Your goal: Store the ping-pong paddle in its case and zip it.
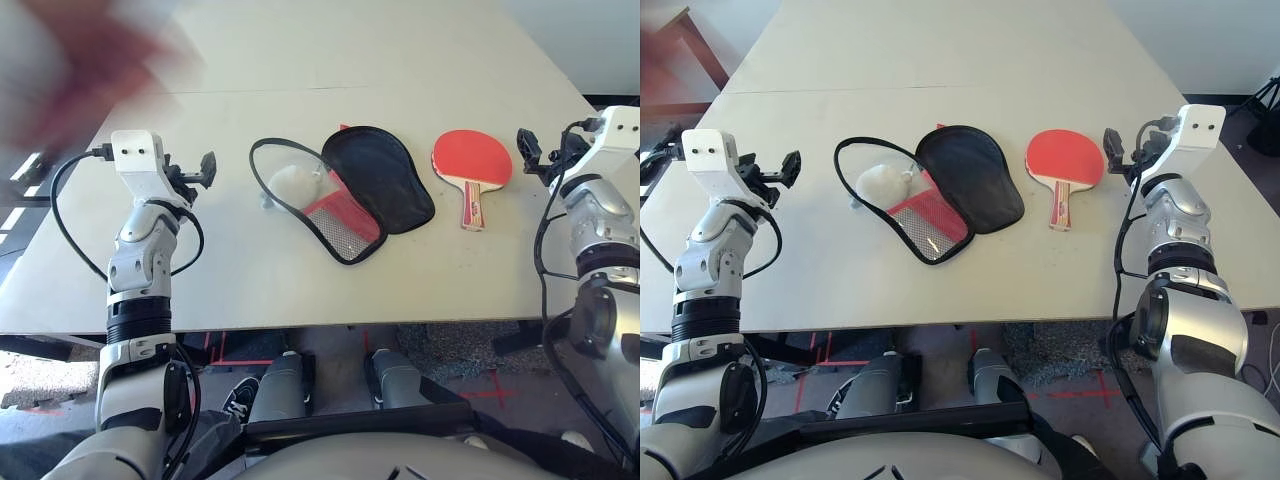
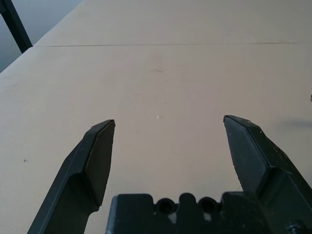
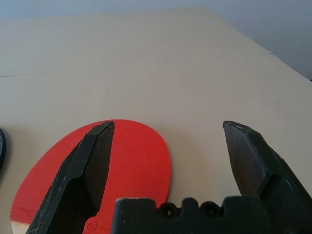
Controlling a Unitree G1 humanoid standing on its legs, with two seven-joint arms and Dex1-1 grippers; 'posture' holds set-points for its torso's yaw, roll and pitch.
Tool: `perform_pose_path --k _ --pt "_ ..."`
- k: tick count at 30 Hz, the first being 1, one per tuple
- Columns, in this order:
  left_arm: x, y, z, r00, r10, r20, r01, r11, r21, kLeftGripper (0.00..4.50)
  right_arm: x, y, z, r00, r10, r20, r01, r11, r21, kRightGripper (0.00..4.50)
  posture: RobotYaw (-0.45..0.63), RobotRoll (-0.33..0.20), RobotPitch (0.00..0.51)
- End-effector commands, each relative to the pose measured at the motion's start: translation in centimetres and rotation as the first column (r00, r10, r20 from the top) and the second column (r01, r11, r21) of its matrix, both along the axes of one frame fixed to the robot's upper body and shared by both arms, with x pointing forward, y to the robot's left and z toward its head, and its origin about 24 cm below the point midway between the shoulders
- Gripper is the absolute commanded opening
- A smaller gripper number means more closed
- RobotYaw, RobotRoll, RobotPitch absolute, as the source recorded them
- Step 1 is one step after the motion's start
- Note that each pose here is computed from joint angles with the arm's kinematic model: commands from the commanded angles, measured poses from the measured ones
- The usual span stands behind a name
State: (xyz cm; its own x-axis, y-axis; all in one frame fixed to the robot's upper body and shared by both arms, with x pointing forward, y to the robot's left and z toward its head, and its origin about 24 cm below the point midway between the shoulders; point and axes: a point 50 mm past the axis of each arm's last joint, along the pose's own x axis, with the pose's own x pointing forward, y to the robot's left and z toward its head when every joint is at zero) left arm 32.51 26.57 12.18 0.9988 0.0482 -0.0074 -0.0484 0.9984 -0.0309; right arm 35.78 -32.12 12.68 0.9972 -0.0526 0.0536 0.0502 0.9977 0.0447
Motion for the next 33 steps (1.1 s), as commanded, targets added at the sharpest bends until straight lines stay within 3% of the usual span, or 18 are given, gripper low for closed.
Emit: perform_pose_path --k 1,3,5,8,11,14,18,20,23,26,33 --pt "-0.2 0.9 1.1 0.998 0.044 0.035 -0.044 0.999 0.004 4.5 0.3 0.4 0.2 1.0 0.008 -0.003 -0.008 1.0 0.003 4.46 0.01 0.0 0.124" --pt "0.1 1.1 3.5 0.993 0.031 0.112 -0.035 0.999 0.036 4.5 0.3 0.3 0.2 1.0 0.005 -0.007 -0.005 1.0 0.005 4.46 0.0 0.0 0.125" --pt "0.4 -1.4 7.3 0.971 -0.141 0.193 0.126 0.988 0.088 4.5 0.3 0.1 0.2 1.0 -0.002 -0.003 0.002 1.0 0.025 4.46 0.0 0.0 0.125" --pt "0.2 -4.3 10.1 0.924 -0.308 0.226 0.281 0.949 0.146 4.5 0.3 0.1 0.3 1.0 -0.002 0.0 0.002 0.999 0.054 4.46 0.0 0.0 0.126" --pt "-0.8 -9.3 11.8 0.782 -0.598 0.175 0.551 0.795 0.254 4.5 0.5 0.6 0.5 1.0 0.028 -0.001 -0.028 0.996 0.09 4.46 -0.01 0.0 0.125" --pt "-1.9 -12.0 11.7 0.674 -0.732 0.098 0.682 0.667 0.299 4.5 0.7 1.1 0.9 0.998 0.067 -0.002 -0.067 0.993 0.096 4.46 -0.02 0.0 0.124" --pt "-3.1 -13.7 10.9 0.569 -0.823 0.002 0.784 0.542 0.302 4.5 0.8 1.8 0.9 0.99 0.079 -0.117 -0.072 0.995 0.066 4.46 -0.03 0.0 0.122" --pt "-3.4 -14.3 10.3 0.532 -0.846 -0.04 0.809 0.494 0.32 4.5 0.6 2.9 0.9 0.967 0.063 -0.248 -0.055 0.998 0.043 4.46 -0.05 0.0 0.122" --pt "-3.3 -14.5 9.8 0.518 -0.853 -0.06 0.815 0.472 0.335 4.5 -0.6 4.3 1.0 0.914 0.036 -0.403 -0.032 0.999 0.015 4.46 -0.05 0.0 0.122" --pt "-3.2 -14.6 9.7 0.514 -0.856 -0.061 0.818 0.467 0.335 4.5 -2.1 5.7 1.3 0.843 0.075 -0.532 -0.05 0.997 0.061 4.46 -0.06 0.0 0.125" --pt "-3.3 -15.5 9.3 0.487 -0.871 -0.066 0.833 0.439 0.337 4.5 -2.7 8.2 2.5 0.743 0.083 -0.664 -0.029 0.995 0.091 4.46 -0.07 0.0 0.132"
